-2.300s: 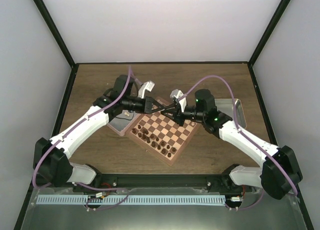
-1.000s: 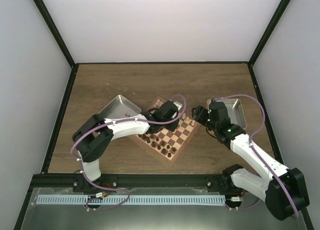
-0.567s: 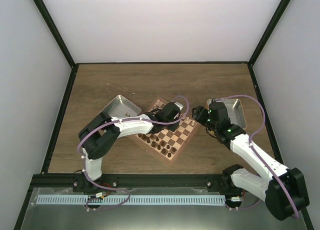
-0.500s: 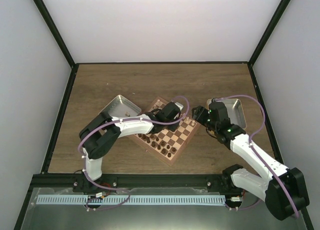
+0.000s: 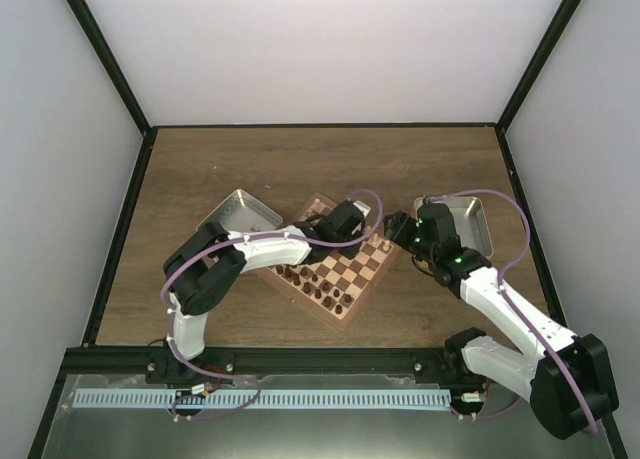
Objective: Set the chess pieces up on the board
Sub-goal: Place the chess piece on the chessboard, then pick up the chess piece from the storage box, then place the chess piece on the chessboard.
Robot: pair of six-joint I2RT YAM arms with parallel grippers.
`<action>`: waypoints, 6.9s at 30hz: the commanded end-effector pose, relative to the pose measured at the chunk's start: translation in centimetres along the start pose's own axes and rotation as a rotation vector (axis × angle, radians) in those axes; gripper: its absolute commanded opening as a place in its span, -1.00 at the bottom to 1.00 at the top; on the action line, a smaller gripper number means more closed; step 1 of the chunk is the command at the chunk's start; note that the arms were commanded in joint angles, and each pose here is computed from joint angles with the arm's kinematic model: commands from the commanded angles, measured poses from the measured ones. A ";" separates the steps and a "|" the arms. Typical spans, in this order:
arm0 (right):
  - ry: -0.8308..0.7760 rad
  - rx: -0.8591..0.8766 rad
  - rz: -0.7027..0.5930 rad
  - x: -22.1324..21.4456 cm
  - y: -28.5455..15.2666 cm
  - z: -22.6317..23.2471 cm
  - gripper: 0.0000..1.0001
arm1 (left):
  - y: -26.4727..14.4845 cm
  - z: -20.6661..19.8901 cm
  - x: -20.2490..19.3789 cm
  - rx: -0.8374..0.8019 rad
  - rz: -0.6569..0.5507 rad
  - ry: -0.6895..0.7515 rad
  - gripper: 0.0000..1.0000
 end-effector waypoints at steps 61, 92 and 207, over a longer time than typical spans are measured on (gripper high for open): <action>-0.001 0.079 0.048 0.2 0.5 1.7 0.37 | -5.6 26.0 -4.8 0.341 -0.004 -1.040 -0.07; -0.003 0.109 0.053 -0.5 0.4 1.7 0.35 | -5.0 25.8 -7.0 0.418 0.124 -1.116 -0.42; -0.492 -0.137 0.575 -7.4 8.1 3.1 -0.58 | -16.4 24.9 -1.7 0.239 -0.204 -0.892 0.41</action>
Point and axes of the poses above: each gripper's point midway between its finger pads, its own y axis out along the fingers, its own z axis along the line the jaws close on, x = y × z, the point moved 2 cm from there along -y, back along the fingers, and after that the axes turned 11 degrees about -y, right-handed, at the moved point
